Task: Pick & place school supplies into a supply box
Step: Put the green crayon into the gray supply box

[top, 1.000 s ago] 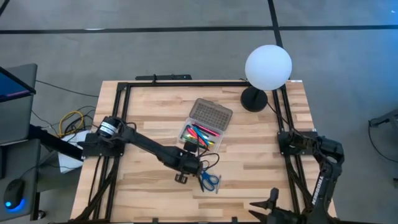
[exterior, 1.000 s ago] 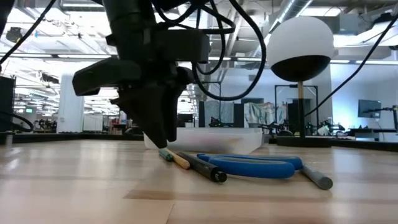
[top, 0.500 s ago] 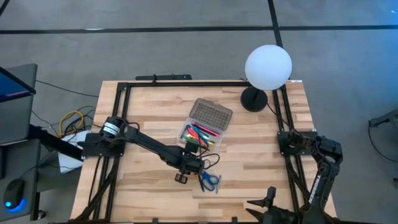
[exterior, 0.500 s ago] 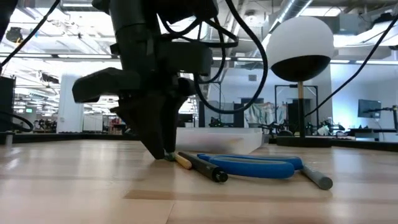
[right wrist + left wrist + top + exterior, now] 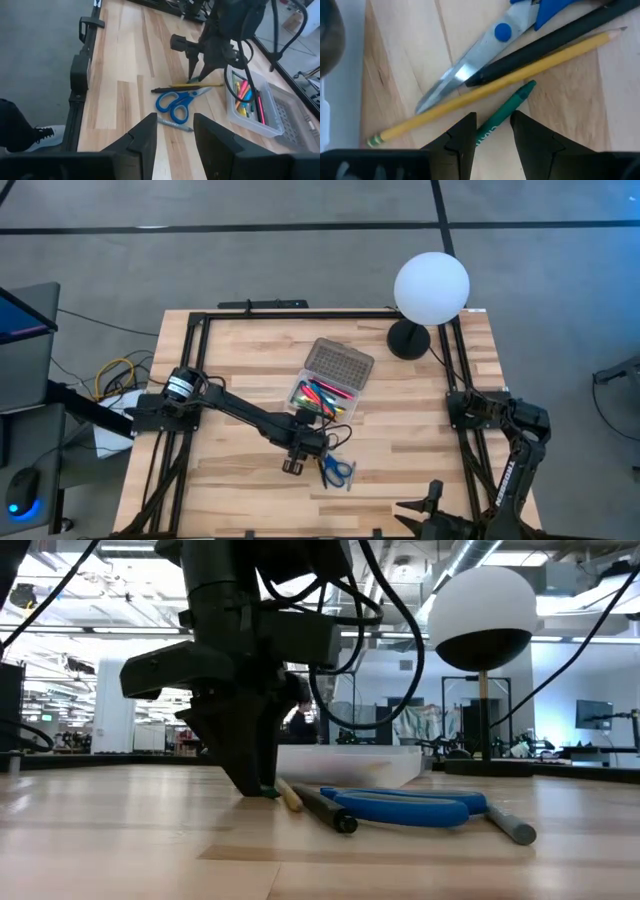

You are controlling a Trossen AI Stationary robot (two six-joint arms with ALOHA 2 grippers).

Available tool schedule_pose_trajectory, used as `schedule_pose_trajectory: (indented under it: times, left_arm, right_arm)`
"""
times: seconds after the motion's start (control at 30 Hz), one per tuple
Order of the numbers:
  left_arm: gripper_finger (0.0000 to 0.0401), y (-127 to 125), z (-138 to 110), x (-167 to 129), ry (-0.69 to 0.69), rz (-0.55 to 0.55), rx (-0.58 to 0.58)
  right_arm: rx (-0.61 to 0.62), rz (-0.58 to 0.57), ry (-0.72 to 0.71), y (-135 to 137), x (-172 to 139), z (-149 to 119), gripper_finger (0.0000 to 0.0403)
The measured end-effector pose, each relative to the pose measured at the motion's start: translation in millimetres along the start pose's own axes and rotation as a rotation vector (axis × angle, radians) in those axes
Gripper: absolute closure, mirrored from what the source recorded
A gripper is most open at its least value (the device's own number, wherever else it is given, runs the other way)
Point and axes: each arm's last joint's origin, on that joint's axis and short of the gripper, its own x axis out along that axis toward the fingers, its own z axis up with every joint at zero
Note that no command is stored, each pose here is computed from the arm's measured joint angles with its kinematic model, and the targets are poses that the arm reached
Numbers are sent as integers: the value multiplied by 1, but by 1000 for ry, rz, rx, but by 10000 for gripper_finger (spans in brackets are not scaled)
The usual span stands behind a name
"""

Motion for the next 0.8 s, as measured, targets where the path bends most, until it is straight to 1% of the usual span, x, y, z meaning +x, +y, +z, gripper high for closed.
schedule_pose_trajectory:
  times: [0.1, 0.23, 0.47, 0.67, 0.8]
  left_arm:
    - [276, -3, -1, 0, 13, -18, -25]
    - [276, -9, -4, 0, 32, -21, -28]
    - [276, -18, -11, -2, 99, -29, -92]
    - [276, -27, -17, -4, 150, -26, -112]
    - [276, -31, -18, -5, 157, -21, -107]
  right_arm:
    - [2, 1, 0, 0, 0, 0, 282]
    - [5, 2, -1, 0, 0, 0, 282]
    - [5, 2, -1, 0, 0, 0, 282]
    - [6, 3, -1, 0, 0, 0, 282]
    - [6, 3, -1, 0, 0, 0, 282]
